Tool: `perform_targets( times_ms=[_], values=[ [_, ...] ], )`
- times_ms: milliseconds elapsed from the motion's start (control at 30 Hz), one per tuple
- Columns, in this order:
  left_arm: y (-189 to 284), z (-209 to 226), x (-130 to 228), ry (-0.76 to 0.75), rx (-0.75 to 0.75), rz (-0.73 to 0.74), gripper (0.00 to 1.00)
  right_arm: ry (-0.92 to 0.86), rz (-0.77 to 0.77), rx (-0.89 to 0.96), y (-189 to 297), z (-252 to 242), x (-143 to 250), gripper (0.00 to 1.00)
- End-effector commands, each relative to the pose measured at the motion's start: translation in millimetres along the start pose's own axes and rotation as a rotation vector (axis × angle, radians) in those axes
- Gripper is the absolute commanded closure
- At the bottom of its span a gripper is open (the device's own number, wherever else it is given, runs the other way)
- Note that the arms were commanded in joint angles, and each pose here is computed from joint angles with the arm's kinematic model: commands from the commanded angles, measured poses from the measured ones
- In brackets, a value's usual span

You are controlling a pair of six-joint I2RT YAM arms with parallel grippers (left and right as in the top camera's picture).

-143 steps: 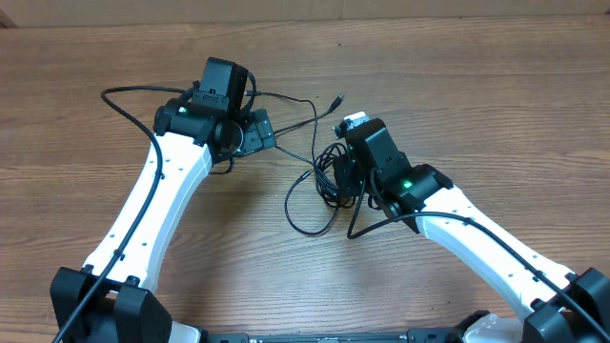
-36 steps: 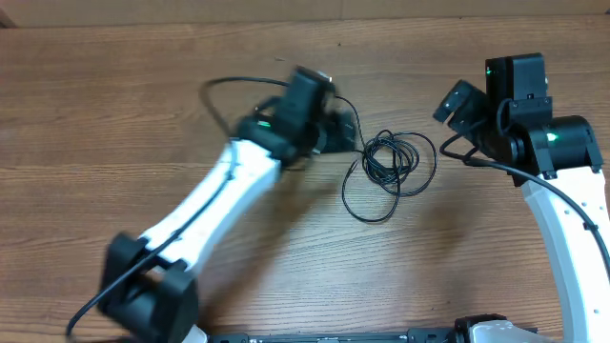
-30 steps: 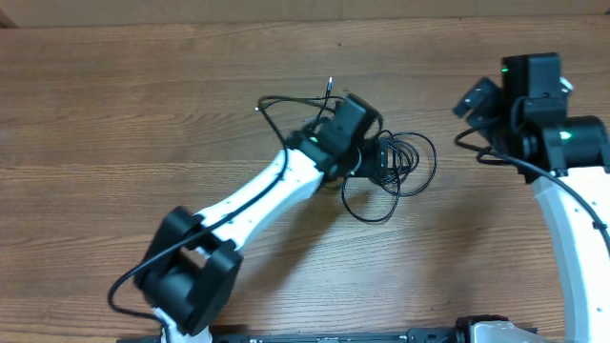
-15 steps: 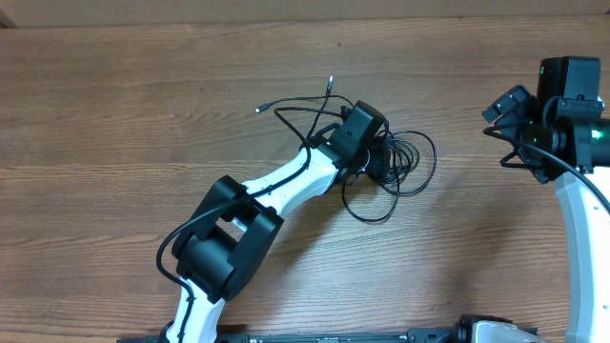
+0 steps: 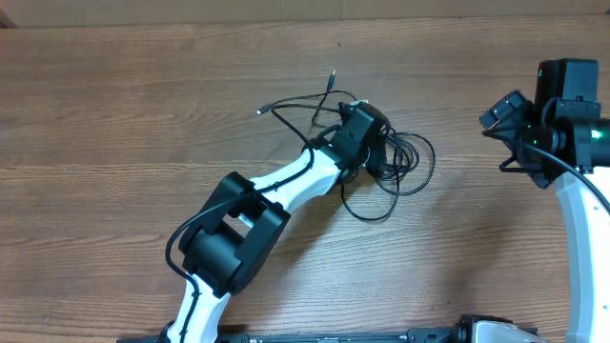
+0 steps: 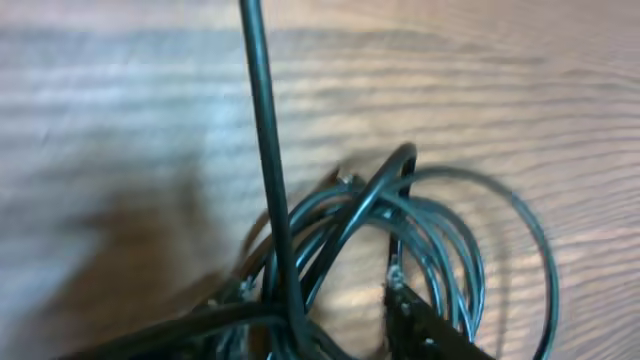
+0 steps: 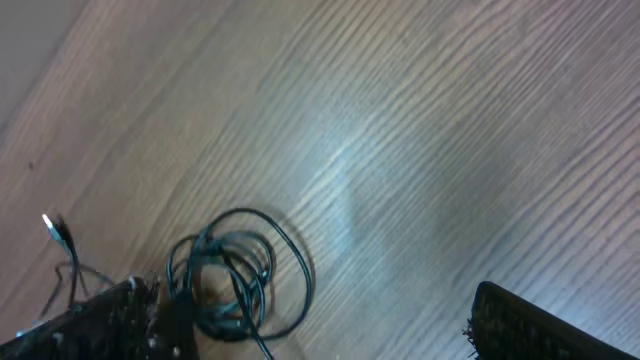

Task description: Untangle cables

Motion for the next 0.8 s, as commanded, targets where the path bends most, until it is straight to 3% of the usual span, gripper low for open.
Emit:
perform_targets(
  times_ms=[0, 100, 333, 600, 767],
  values=[
    [-22, 10, 14, -0.025, -0.033, 0.009, 0.71, 0.008, 0.02, -0.016, 4, 2, 3, 0.0],
    [-27, 15, 17, -0.044, -0.046, 0.019, 0.96, 0.01, 0.051, -0.035, 4, 4, 8, 0.0],
    [1, 26, -11, -0.105, -0.074, 0.002, 0.96, 0.011, 0.129, -0.104, 6, 13, 19, 0.0],
    [148, 55, -80, 0.034, -0.152, -0.068, 0.96, 0.155, 0.293, -0.245, -2, 46, 59, 0.0],
    [207, 67, -91, 0.127, -0.157, -0.108, 0.96, 0.262, 0.409, -0.37, -6, 81, 103, 0.0]
  ],
)
Point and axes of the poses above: each gripper's point midway between its finger pads, its own y axis back along the fingers, its own z axis along the line the jaws close on, x = y × z, the point moved 3 cm from there along y, back along the fingers, and after that the axes turned 1 degree about y, right-handed, at the moved point
